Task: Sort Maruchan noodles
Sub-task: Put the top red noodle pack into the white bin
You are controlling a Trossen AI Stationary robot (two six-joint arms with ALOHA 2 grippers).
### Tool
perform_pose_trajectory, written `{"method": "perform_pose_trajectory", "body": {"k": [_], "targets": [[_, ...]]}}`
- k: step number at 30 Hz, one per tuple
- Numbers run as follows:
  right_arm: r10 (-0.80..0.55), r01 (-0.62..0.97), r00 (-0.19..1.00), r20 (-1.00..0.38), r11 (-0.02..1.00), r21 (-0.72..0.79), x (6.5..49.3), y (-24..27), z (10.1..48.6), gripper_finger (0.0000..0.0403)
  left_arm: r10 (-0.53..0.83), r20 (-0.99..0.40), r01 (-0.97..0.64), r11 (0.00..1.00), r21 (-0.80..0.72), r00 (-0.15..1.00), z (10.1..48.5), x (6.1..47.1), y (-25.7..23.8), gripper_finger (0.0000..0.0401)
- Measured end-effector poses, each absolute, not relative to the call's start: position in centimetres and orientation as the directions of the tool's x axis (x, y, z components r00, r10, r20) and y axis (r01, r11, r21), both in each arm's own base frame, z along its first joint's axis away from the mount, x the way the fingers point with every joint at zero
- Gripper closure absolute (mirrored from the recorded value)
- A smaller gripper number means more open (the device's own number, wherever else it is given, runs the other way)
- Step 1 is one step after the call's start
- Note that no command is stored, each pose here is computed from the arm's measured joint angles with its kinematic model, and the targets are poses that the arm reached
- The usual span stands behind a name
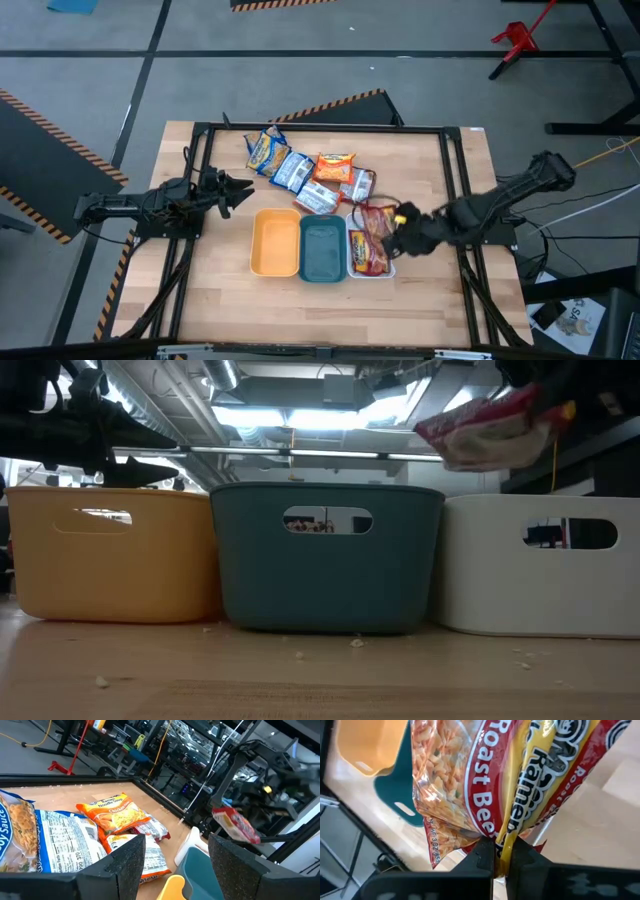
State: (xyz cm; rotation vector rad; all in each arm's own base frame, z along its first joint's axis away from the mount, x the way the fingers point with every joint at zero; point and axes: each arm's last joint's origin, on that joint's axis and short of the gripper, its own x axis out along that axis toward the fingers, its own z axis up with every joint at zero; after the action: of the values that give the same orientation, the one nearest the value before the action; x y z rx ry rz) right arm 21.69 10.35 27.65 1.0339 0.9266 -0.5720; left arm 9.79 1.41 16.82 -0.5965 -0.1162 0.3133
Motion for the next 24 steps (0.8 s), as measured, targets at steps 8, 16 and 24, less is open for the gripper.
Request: {"method": "perform_pose_trajectory", "body": {"k": [8, 16, 24], "targets": [[0.014, 0.821, 0.449, -0.894, 0.388, 0.418, 23.8, 13.9, 23.9, 0.0403, 0.324, 0.017, -0.257, 0.781, -0.570, 0.946, 16.8, 9.8, 1.4, 0.0189], [-0.017, 0.858, 0.417, -0.909, 0.336, 0.387, 24.8, 14.8, 21.8, 0.0394, 0.324, 0.017, -0.257, 0.781, -0.569, 0.946, 16.8, 9.8, 1.4, 0.0189], [-0.037, 0.857, 0.423, -0.905, 0.341, 0.386, 24.9, 14.8, 21.7, 0.0312, 0.324, 0.018, -0.257, 0.782, -0.568, 0.946, 16.8, 9.8, 1.4, 0.0189]]}}
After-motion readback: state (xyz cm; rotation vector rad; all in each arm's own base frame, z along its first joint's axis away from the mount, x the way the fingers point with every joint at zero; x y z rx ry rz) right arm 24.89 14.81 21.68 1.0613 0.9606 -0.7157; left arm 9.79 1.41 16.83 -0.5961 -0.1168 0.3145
